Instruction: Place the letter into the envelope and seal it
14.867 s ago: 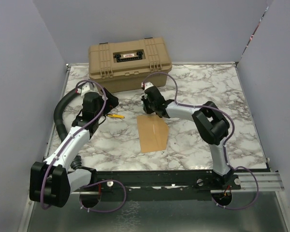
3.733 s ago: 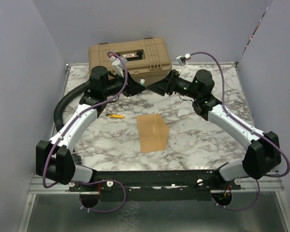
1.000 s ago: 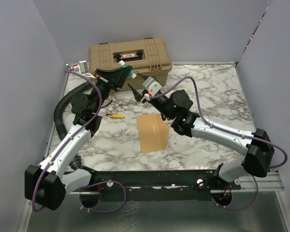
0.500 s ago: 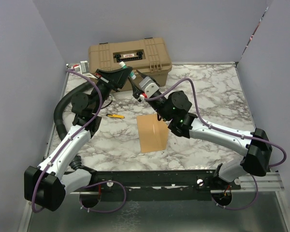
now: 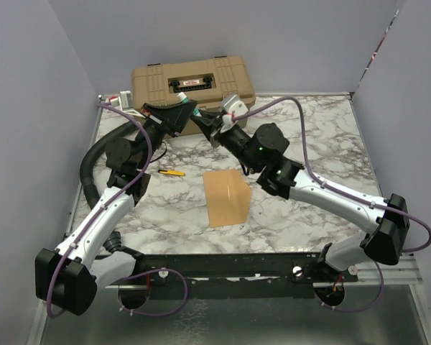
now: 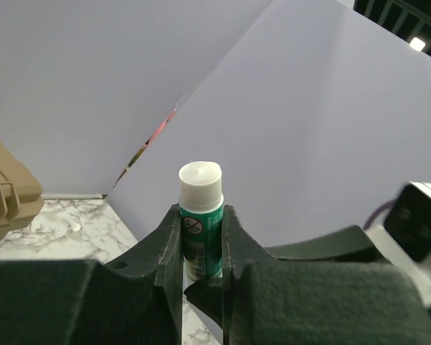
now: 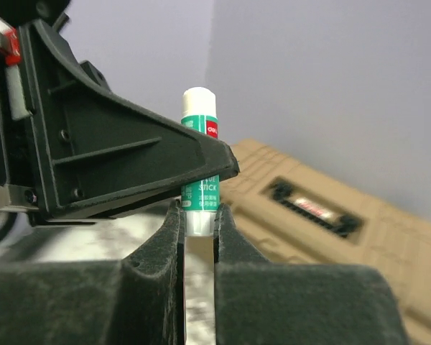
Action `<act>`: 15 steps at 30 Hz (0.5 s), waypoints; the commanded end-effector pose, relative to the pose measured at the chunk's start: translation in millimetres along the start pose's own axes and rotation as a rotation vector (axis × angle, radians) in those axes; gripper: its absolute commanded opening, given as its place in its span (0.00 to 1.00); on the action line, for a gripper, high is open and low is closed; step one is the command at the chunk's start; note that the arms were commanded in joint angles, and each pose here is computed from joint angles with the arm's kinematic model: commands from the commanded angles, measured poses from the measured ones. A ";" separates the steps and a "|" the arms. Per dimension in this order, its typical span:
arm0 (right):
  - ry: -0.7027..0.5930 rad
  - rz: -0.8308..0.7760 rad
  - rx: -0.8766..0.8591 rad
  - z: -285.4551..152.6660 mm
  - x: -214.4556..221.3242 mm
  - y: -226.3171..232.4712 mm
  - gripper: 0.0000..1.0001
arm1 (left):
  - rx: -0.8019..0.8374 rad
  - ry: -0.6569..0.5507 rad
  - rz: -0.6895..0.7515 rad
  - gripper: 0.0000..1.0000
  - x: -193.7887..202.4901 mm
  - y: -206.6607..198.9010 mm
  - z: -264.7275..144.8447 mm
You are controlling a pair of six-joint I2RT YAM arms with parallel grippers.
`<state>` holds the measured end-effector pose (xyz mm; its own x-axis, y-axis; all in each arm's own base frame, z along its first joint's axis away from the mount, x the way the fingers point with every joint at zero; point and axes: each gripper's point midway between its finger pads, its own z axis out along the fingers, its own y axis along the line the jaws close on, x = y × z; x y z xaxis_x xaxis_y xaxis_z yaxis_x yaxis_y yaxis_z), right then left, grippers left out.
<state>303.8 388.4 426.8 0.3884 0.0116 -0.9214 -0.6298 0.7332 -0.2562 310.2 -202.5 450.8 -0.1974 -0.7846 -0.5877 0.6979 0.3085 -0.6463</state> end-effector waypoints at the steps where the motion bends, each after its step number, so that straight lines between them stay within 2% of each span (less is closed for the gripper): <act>1: 0.053 0.496 -0.044 -14.1 -6.6 -32.1 0.01 | 0.184 -0.021 0.083 0.00 -15.9 -51.5 -6.4; 6: 0.000 0.965 -0.216 -27.0 -25.4 -43.6 0.00 | 0.274 -0.019 0.154 0.00 -20.1 -73.7 -8.7; 10: 0.018 1.489 -0.262 -34.7 -30.9 -40.8 0.00 | 0.361 0.008 0.207 0.00 -19.4 -93.1 -10.6; 13: -0.024 1.736 -0.325 -41.6 -39.6 -40.9 0.01 | 0.414 0.006 0.221 0.00 -22.6 -106.7 -12.4; 15: -0.103 1.786 -0.385 -45.8 -51.8 -45.4 0.01 | 0.428 -0.010 0.211 0.00 -26.0 -111.8 -14.0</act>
<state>262.3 364.0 427.5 -0.6986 0.4826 -0.5283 -0.6260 -0.0546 0.7779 273.4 -230.5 462.8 -0.2651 -0.6863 -0.6773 0.8134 0.2180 -0.5393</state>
